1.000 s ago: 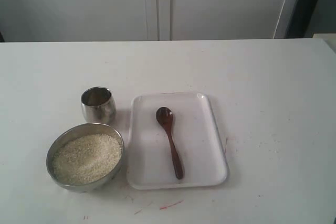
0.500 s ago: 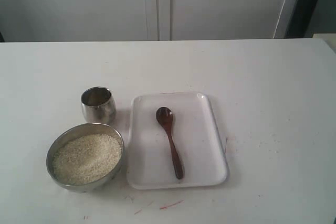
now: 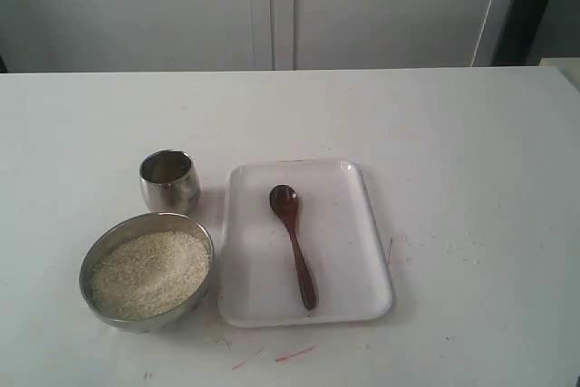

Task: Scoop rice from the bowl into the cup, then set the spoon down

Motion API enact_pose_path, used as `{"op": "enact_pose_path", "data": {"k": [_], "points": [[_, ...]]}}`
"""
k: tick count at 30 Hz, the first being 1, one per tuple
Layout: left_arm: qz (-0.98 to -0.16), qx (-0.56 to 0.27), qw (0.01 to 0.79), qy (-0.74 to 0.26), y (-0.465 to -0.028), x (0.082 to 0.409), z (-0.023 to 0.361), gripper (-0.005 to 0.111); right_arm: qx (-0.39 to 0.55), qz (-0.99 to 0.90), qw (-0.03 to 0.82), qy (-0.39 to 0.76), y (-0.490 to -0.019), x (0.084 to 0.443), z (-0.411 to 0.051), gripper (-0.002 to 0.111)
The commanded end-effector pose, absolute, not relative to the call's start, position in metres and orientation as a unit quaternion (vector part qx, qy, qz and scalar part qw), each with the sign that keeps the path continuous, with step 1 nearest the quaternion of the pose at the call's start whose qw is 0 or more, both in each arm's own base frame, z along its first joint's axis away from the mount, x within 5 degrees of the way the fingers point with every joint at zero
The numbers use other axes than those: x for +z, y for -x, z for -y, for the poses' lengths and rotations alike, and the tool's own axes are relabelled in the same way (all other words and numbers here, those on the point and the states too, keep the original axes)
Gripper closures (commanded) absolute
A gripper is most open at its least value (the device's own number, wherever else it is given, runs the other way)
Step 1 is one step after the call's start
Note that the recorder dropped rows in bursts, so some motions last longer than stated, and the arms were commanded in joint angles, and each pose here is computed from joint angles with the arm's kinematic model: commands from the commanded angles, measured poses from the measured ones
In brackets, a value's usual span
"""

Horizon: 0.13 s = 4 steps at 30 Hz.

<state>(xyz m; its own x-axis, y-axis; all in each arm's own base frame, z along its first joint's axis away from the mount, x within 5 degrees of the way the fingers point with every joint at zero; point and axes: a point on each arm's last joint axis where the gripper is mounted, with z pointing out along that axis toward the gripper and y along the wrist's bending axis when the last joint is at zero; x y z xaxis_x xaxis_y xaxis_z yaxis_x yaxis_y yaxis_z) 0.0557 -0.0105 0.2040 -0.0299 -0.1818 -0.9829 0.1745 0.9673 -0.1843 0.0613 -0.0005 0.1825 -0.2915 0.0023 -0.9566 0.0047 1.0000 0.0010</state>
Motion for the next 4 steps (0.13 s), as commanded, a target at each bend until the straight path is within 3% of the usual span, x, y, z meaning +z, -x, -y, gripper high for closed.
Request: {"op": "enact_pose_path", "data": {"k": [1,4], "points": [[-0.703,-0.134,0.699,0.003,-0.0554,0.2064,0.0108,0.092,-0.010,-0.801,0.598,0.004,-0.0611,0.1824,0.0010,0.108],[-0.703,-0.134,0.699,0.003,-0.0554,0.2064,0.0108,0.092,-0.010,-0.801,0.598,0.004,-0.0611,0.1824,0.0010,0.108]]}}
